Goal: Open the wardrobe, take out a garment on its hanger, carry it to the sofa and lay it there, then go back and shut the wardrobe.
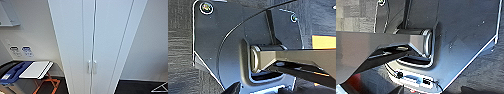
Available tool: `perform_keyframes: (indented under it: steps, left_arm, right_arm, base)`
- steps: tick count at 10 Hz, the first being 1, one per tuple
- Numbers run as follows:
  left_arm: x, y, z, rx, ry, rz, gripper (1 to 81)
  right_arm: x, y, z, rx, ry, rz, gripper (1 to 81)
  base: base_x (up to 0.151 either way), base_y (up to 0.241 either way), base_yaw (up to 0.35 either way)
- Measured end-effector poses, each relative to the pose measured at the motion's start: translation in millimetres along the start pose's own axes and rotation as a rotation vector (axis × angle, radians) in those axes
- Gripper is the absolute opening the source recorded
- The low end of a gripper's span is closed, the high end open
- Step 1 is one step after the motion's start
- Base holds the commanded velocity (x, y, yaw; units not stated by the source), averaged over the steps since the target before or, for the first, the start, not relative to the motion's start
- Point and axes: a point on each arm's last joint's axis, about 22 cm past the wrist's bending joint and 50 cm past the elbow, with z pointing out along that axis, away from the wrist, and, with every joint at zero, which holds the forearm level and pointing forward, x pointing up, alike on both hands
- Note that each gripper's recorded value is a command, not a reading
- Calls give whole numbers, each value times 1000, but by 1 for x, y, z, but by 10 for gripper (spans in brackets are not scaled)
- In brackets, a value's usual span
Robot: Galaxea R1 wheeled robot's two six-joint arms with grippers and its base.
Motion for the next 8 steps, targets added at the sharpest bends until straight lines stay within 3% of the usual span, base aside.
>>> perform_keyframes:
  steps: [3, 8]
  left_arm:
    - [4, 0, 0, 0, 5, 2, 811]
    - [0, 0, 0, 0, -1, -1, 811]
  right_arm:
    - [4, 1, 0, -1, 3, -13, 811]
    - [4, -2, 1, 3, -2, -16, 811]
  base:
    - [73, 0, 0]
    - [0, 0, 0]
